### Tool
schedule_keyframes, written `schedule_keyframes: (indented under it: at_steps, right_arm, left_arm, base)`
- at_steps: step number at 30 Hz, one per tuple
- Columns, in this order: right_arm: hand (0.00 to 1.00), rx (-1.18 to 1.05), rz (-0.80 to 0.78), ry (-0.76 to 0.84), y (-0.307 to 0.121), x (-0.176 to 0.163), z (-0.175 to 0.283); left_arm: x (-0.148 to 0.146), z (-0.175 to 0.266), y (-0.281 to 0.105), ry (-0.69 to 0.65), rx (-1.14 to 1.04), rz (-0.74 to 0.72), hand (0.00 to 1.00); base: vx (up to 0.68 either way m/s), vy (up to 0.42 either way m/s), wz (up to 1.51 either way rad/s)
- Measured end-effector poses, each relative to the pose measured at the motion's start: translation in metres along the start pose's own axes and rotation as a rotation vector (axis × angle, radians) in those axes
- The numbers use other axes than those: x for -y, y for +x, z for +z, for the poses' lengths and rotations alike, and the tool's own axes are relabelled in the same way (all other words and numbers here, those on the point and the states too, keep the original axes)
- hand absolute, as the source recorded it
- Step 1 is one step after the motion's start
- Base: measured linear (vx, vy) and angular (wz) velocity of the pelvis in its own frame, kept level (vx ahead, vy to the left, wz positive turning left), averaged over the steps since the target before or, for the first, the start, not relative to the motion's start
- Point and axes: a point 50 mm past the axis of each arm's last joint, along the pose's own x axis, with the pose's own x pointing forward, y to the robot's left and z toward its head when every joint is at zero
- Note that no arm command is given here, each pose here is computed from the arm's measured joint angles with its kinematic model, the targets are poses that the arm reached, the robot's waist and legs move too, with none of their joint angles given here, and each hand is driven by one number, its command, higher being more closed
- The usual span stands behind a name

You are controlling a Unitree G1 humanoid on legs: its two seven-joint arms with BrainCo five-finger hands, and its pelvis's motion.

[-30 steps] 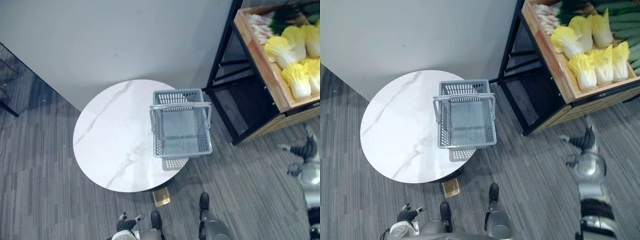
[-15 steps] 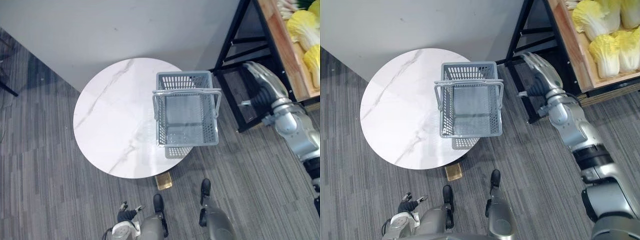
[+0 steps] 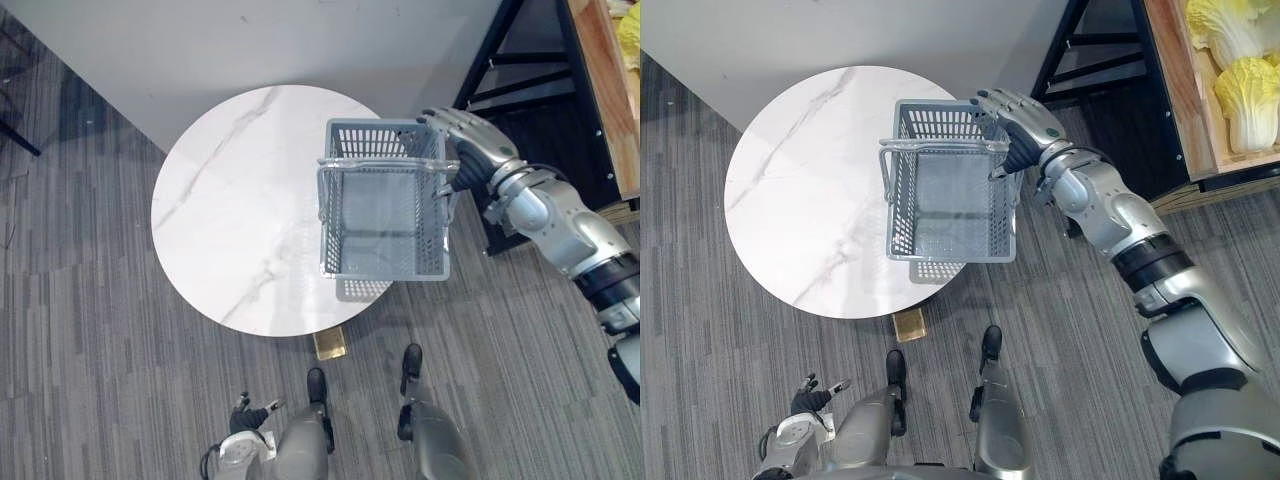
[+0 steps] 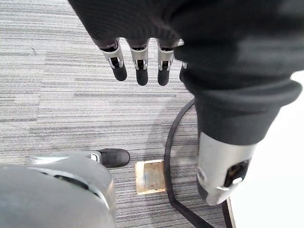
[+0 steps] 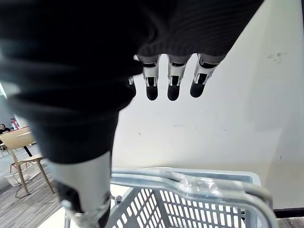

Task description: Pick vegetable in the basket

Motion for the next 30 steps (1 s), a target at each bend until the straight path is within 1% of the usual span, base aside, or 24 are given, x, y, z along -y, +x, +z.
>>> schedule_keyframes:
  at_steps: [7,15,20,23,25,30]
  right_arm:
    - [0.0,-0.003,0.069,0.032,0.015,-0.015,0.011]
    - [0.0,-0.051,0.068,0.042,0.036,-0.01,0.012]
    - [0.0,-0.153,0.075,0.064,0.037,-0.013,-0.004]
    - [0.0,-0.213,0.045,0.094,0.036,-0.008,-0.015]
    - [0.0,-0.245,0.032,0.077,0.035,-0.005,-0.022]
    - [0.0,-0.319,-0.002,0.101,0.03,-0.001,-0.035]
  left_arm:
    - [-0.003,-0.003,0.0,0.0,-0.014,0.013,0.0]
    - [-0.003,0.001,0.002,0.001,-0.004,0.014,0.0]
    - [-0.002,0.001,0.001,0.005,-0.005,0.012,0.0]
    - [-0.001,0.001,0.001,0.009,-0.005,0.01,0.0]
    - [-0.001,0.0,0.001,0.009,-0.005,0.008,0.0]
    - [0.0,0.001,0.001,0.018,-0.002,0.004,0.0]
  base:
    - [0.0,0.0,0.0]
    - [0.0,0.003,0.08]
    - [0.0,0.014,0.14]
    - [0.0,0.019,0.12]
    - [0.0,0.019,0.1]
    - [0.0,0.0,0.0]
